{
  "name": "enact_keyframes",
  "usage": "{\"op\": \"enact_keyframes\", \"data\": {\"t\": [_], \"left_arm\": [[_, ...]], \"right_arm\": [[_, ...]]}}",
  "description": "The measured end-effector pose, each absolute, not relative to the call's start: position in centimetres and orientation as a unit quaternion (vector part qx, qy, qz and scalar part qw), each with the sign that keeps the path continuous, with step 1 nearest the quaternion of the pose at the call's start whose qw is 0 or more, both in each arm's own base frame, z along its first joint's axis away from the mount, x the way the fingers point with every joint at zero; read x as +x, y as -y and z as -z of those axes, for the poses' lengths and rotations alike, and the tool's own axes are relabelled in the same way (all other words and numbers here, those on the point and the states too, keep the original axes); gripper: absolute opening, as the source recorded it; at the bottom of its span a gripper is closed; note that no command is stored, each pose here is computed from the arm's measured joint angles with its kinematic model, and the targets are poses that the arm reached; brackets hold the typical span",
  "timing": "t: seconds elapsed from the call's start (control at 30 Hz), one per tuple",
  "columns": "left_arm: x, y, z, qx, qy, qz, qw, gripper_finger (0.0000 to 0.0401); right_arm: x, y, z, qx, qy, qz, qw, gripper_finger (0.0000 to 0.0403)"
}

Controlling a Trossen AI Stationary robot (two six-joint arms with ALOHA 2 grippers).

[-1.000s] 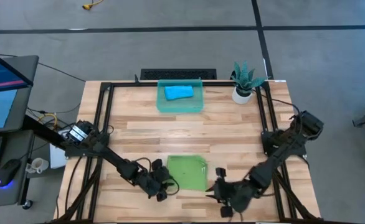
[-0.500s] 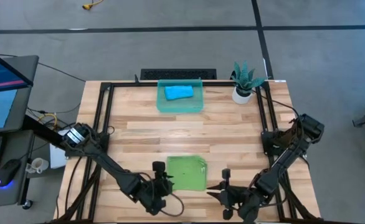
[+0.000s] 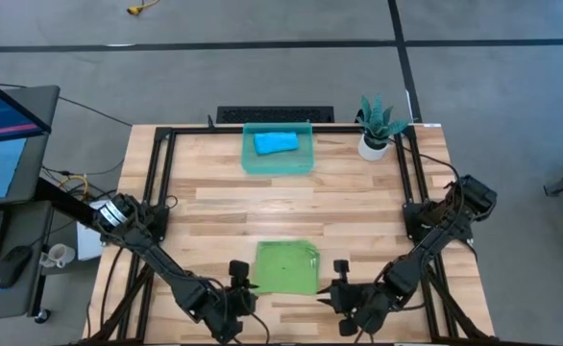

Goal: Roll microfiber towels into tight, uniform cylinder then place into a basket
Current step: Fold the green microfiber cloth

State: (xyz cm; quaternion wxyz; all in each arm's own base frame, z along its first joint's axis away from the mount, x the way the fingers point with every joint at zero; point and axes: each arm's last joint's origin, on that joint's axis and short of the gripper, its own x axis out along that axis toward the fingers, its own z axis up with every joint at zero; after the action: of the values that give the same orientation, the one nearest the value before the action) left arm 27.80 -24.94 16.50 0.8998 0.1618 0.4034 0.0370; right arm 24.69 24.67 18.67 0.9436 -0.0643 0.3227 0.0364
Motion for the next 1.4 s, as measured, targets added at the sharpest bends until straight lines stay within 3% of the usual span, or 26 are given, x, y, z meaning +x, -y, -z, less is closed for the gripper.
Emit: {"op": "enact_keyframes", "data": {"t": [0.67, 0.93, 1.1, 1.4], "left_arm": [[28.2, 23.9, -15.2, 0.141, -0.414, -0.030, 0.899, 0.0134], [28.7, 23.4, -15.1, 0.095, -0.435, -0.024, 0.895, 0.0177], [28.8, 23.3, -15.0, 0.088, -0.439, -0.020, 0.894, 0.0207], [29.3, 23.6, -12.7, 0.142, -0.447, -0.010, 0.883, 0.0213]], "right_arm": [[26.2, -24.5, -15.6, -0.073, -0.353, -0.023, 0.933, 0.0093], [26.5, -24.1, -15.5, -0.063, -0.363, -0.031, 0.929, 0.0094], [27.0, -23.6, -15.5, -0.051, -0.375, -0.040, 0.925, 0.0118], [28.2, -22.3, -15.4, -0.030, -0.396, -0.053, 0.916, 0.0146]]}}
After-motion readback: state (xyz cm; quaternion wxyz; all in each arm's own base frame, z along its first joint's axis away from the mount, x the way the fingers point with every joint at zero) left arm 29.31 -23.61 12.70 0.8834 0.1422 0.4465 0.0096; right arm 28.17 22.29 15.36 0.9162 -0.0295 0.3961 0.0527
